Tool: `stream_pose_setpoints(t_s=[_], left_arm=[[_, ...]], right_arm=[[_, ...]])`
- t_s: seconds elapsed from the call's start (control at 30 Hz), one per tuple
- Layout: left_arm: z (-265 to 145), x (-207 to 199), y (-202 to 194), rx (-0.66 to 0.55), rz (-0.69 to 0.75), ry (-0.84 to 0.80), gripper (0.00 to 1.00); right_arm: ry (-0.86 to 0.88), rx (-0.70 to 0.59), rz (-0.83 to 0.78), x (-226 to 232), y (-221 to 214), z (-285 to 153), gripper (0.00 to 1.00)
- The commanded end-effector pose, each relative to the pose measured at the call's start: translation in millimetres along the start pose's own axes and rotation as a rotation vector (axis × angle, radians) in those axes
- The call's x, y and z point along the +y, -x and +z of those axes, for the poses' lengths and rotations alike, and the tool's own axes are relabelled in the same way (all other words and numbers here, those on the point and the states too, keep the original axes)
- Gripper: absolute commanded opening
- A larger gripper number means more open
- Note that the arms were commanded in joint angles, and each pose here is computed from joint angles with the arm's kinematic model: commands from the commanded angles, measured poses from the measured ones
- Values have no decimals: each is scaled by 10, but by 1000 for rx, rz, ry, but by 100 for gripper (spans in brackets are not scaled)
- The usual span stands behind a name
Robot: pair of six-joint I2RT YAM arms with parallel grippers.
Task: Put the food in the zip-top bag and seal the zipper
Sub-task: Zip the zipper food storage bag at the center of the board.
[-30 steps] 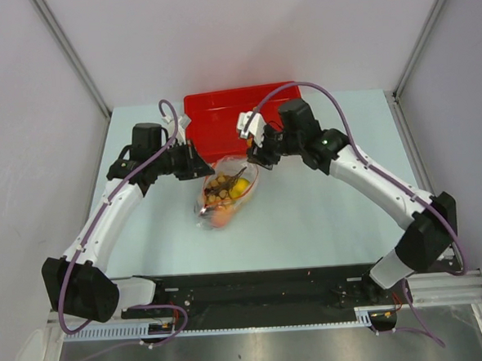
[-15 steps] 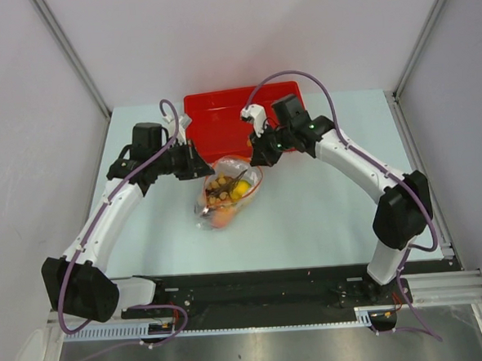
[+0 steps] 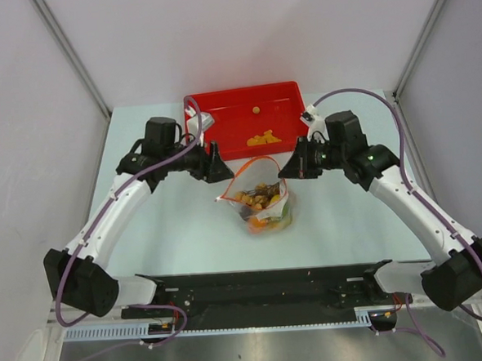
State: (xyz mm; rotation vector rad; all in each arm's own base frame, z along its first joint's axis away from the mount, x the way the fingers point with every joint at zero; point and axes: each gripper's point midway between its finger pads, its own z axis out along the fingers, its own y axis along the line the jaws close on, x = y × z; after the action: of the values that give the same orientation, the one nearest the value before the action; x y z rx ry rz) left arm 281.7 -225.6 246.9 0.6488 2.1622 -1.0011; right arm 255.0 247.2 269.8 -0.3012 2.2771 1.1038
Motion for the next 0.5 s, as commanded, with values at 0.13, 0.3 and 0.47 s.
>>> stream_pose_setpoints(t_s=[0.13,0.3,0.47], left_arm=[[-538,-221,-179,-226,354,-63,100],[-563,-326,-706,-286,637,-138,99],[-338,-227,-941,-333,724,-186,99]], right_arm=[[-118,-11,197,-397,-111,-91,0],[-119,-25,216,-438,-81,-143,0],[-103,-20,230,-425,-74,-142,0]])
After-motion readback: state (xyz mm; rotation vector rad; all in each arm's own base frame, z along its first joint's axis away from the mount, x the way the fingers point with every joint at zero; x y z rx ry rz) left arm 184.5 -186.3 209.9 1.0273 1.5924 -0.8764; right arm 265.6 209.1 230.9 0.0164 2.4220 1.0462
